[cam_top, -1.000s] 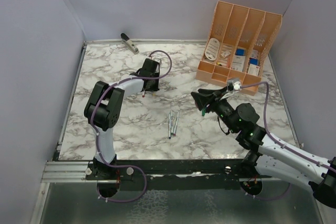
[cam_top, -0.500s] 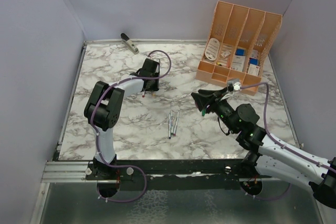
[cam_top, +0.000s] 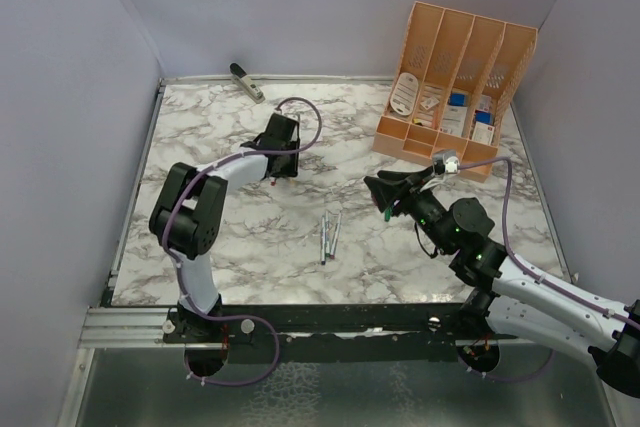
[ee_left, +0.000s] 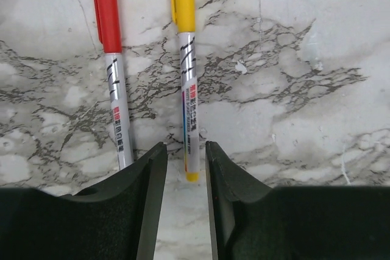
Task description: Insert the pens into the pen caps
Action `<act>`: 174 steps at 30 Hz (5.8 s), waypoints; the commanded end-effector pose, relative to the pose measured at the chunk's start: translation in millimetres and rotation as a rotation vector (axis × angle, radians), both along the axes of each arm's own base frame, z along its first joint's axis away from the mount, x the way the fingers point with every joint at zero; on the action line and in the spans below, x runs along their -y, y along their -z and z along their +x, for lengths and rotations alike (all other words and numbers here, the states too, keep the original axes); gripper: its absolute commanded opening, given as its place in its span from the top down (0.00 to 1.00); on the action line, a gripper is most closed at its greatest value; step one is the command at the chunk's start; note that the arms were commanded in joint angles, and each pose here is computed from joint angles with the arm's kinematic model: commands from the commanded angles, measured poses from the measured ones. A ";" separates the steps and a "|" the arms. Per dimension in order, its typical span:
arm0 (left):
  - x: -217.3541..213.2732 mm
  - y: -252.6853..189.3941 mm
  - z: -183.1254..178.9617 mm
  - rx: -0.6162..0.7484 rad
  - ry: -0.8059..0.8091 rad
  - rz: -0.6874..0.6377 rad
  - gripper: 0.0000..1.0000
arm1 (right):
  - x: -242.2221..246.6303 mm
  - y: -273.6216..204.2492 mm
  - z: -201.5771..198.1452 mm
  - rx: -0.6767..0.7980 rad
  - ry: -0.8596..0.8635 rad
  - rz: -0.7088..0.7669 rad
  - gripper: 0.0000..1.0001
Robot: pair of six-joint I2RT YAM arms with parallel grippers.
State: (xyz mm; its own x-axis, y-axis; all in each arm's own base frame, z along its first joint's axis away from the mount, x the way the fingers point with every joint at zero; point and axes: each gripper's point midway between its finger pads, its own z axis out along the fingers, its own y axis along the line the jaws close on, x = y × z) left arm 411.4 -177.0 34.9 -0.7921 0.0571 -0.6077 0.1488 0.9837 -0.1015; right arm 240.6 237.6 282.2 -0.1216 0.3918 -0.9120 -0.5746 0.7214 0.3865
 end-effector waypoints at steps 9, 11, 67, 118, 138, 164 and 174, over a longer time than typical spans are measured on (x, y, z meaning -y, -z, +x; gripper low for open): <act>9.2 -172.7 -18.2 0.355 0.072 -0.226 0.59 | 28.6 9.5 17.3 -0.049 0.189 -0.001 0.62; 12.7 -165.1 -35.3 0.327 0.102 -0.262 0.58 | 34.9 16.5 20.4 -0.084 0.231 -0.002 0.64; 80.2 5.6 -208.6 0.007 0.256 -0.081 0.57 | 70.7 101.8 32.3 -0.359 0.494 -0.166 0.67; 93.1 18.6 -209.6 -0.034 0.288 -0.021 0.61 | 68.5 104.7 32.0 -0.362 0.483 -0.168 0.67; 63.6 54.2 -227.5 -0.149 0.312 0.239 0.74 | 87.0 113.1 29.1 -0.399 0.572 -0.181 0.67; 61.2 -15.6 -197.6 0.073 0.234 0.223 1.00 | 98.9 174.8 71.6 -0.598 0.429 -0.396 0.76; 61.8 -43.2 -188.7 0.160 0.218 0.181 1.00 | 85.5 197.8 71.2 -0.621 0.334 -0.468 0.77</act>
State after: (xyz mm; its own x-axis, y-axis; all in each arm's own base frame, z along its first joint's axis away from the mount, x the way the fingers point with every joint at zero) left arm 217.0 -242.5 69.2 -0.6722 0.3297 -0.6629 0.3688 0.9255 0.0863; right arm 306.0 139.9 86.9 -0.5841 0.1362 -0.8002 -0.0195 0.9832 0.1816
